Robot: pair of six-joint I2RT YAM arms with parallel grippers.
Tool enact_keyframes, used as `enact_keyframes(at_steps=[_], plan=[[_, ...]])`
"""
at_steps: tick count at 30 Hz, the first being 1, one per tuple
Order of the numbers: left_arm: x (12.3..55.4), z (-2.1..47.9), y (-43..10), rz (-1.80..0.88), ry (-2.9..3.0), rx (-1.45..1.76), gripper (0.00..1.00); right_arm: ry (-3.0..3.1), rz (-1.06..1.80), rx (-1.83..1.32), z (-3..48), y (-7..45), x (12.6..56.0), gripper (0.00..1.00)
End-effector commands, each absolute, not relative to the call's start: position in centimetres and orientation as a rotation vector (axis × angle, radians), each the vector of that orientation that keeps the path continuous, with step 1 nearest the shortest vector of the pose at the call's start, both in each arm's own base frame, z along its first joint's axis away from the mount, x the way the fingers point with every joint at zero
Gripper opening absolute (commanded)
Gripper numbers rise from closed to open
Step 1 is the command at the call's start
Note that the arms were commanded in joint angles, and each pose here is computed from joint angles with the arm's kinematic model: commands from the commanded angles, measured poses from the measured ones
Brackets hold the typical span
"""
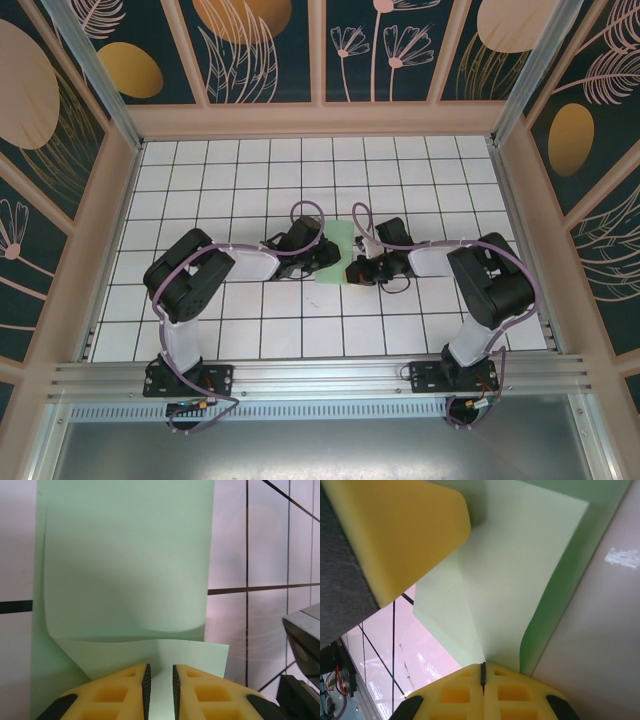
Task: Fold a paper plane with a square sheet of paper (pick it up from the middle)
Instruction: Fold the triangle a second time at the center of the table.
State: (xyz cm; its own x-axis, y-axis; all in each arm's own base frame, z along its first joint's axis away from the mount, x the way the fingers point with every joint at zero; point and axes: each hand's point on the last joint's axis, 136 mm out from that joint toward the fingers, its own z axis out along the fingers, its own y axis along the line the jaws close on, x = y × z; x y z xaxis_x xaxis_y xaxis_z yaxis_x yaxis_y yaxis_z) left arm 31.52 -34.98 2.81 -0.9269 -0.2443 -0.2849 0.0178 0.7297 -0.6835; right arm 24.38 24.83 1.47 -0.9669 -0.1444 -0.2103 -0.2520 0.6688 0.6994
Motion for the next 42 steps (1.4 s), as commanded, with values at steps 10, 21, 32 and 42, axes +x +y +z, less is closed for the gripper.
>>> enact_keyframes(at_steps=[10,21,32,42], plan=[[29.9,5.3,-37.6,-1.268,2.544,-0.18,0.16,2.9,1.016,-0.199,-1.7,22.1,23.1,0.04],[30.3,1.4,-35.2,-1.094,2.53,-0.19,0.15,2.902,1.003,-0.2,-1.7,22.1,23.3,0.04],[33.0,0.8,-32.0,-0.93,2.47,-0.248,0.18,2.927,0.968,-0.217,-2.0,21.4,22.6,0.03],[34.6,-0.3,-30.5,-0.693,2.549,-0.264,0.19,2.924,0.959,-0.224,-1.8,21.3,22.6,0.03]])
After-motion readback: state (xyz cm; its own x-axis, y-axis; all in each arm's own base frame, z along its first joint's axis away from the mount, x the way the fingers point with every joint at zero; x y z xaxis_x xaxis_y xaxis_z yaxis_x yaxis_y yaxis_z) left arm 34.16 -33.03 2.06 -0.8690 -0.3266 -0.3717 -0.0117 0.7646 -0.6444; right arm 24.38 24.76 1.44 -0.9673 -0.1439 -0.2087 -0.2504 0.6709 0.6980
